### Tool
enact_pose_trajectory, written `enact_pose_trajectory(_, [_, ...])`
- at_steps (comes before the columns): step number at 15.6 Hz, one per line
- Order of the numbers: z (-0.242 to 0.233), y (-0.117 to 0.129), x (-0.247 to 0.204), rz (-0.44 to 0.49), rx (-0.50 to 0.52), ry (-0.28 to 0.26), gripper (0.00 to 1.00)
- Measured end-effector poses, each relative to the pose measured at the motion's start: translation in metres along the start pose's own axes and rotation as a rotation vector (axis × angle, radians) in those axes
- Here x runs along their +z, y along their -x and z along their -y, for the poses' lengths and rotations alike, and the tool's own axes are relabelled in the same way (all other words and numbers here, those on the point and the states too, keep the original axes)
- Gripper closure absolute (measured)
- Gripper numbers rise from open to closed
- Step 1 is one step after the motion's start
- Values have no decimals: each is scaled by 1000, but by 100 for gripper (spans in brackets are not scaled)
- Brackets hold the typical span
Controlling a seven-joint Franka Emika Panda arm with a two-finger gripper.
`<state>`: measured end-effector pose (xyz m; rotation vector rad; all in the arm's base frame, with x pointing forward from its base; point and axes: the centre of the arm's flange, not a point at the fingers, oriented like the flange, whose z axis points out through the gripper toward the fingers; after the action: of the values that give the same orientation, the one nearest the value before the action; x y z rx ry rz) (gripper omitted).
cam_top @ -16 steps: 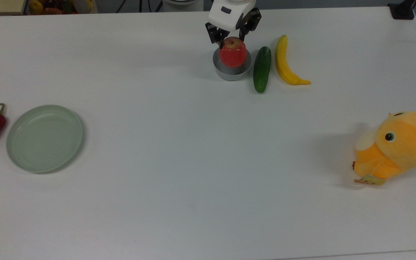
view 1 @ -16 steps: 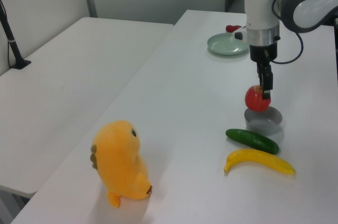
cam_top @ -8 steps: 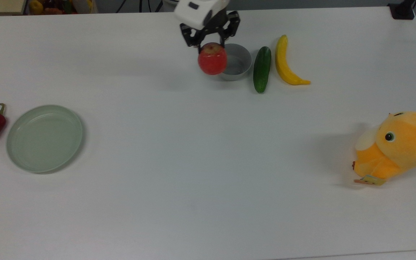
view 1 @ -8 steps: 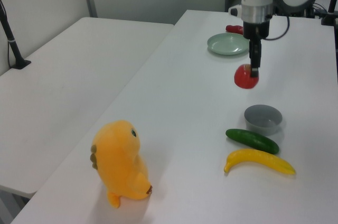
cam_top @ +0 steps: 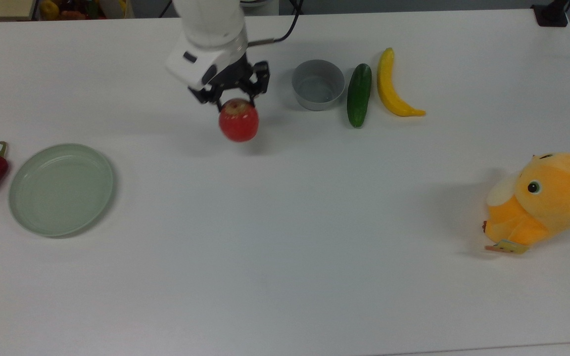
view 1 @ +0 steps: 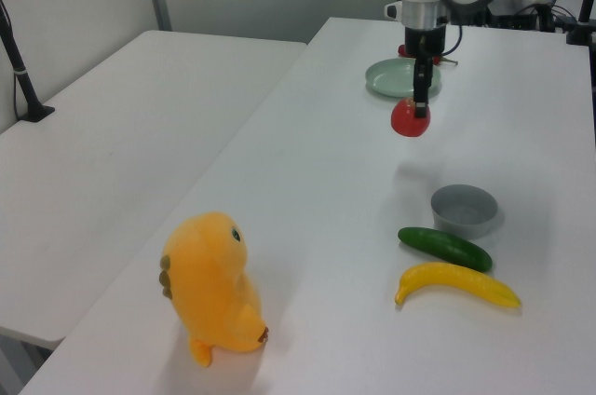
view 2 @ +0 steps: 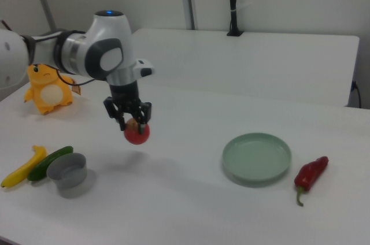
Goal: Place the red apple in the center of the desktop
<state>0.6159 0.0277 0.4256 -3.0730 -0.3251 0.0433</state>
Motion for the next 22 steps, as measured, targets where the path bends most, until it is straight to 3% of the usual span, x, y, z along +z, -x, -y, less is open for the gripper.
enact_pose_trajectory(8, [-26, -30, 65, -36, 6, 36, 40])
enact_pose_trajectory(13, [-30, -32, 66, -42, 11, 38, 38])
enact_pose_trajectory(14, [-31, -32, 66, -42, 12, 38, 34])
enact_pose_trajectory(17, [-32, -32, 66, -42, 15, 39, 5])
enact_pose_trajectory(18, [-32, -32, 66, -42, 15, 39, 0])
enact_pose_trajectory(22, [-32, -35, 52, -67, 16, 44, 0])
